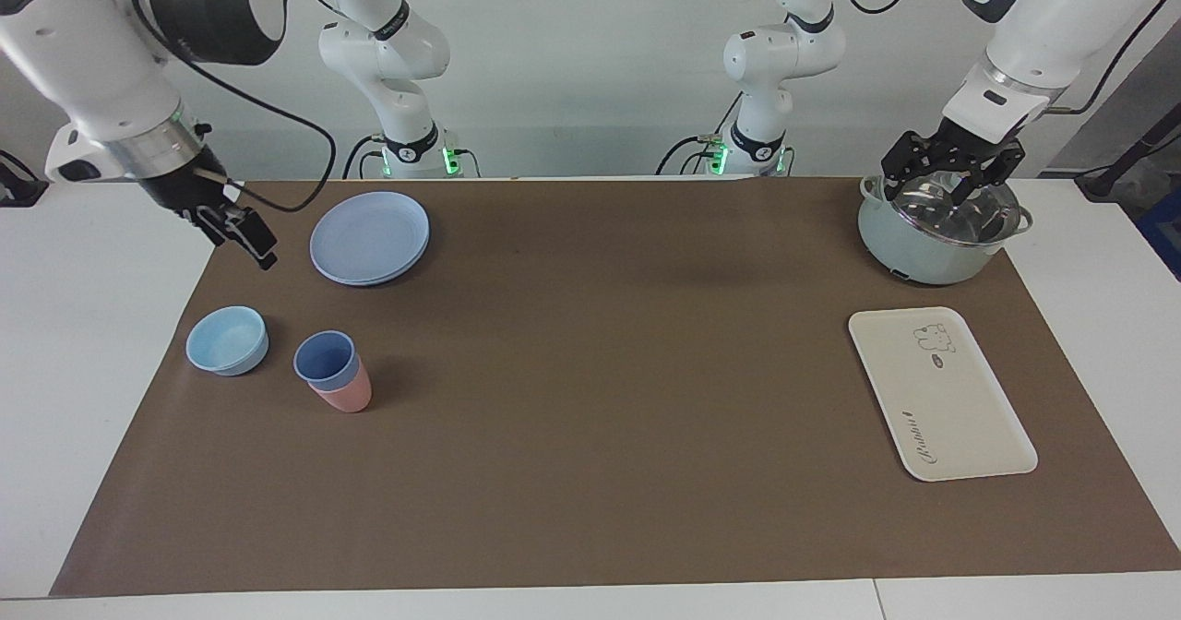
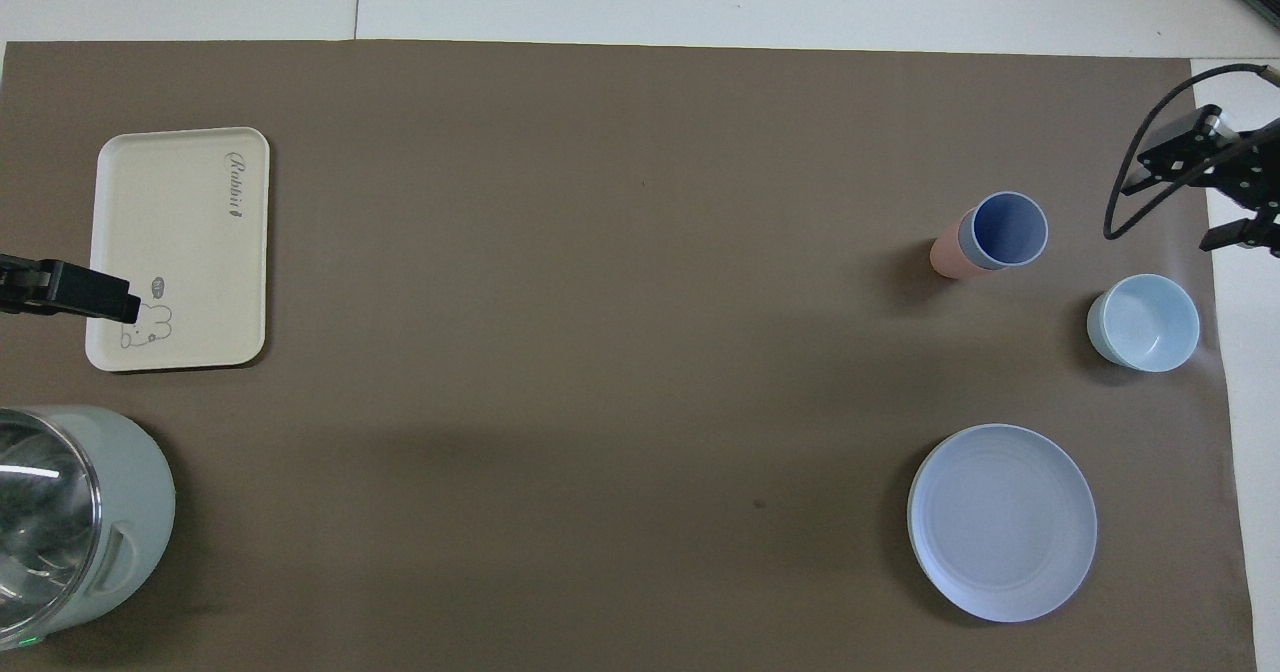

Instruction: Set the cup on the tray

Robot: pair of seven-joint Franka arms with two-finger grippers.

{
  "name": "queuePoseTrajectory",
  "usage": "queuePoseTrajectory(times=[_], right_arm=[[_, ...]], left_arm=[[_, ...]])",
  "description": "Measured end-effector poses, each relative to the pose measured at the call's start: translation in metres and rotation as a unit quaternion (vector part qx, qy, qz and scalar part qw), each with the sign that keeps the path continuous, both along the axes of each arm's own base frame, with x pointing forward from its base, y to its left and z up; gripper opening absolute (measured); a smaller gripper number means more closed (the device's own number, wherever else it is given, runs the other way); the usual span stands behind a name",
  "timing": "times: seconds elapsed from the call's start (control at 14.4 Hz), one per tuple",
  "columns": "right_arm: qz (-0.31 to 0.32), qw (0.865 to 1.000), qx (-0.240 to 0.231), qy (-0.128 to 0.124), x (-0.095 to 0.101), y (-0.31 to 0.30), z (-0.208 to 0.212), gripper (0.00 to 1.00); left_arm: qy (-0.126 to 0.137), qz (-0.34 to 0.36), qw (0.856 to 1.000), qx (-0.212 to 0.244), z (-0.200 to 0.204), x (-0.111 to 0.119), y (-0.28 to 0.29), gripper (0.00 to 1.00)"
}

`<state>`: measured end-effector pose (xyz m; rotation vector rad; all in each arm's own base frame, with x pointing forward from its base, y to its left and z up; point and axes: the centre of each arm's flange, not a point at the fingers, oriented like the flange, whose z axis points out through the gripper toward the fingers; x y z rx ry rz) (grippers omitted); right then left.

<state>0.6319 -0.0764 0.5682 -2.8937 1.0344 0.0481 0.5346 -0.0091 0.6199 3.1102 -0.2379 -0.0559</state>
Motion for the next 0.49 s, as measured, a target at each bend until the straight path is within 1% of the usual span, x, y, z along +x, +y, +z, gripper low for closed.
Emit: queuePoseTrajectory(times=[0.14, 0.28, 0.42, 0.49], right_arm=[[-0.048, 0.999, 0.017, 0.007, 0.03, -0.016, -0.027, 0.88], [-0.096, 0.994, 0.05, 0.008, 0.054, -0.029, -0.059, 0.88], [-0.122, 0.99, 0.071, 0.009, 0.071, -0.036, -0.092, 0.88], [-0.132, 0.987, 0.086, 0.015, 0.077, -0.038, -0.11, 0.88]], left_arm=[[0.0, 0.0, 1.0, 0.0, 0.0, 0.0, 0.0, 1.0], [0.0, 0.0, 1.0, 0.0, 0.0, 0.0, 0.0, 1.0], [0.0, 0.0, 1.0, 0.0, 0.0, 0.0, 0.0, 1.0], [0.0, 0.0, 1.0, 0.0, 0.0, 0.0, 0.0, 1.0]])
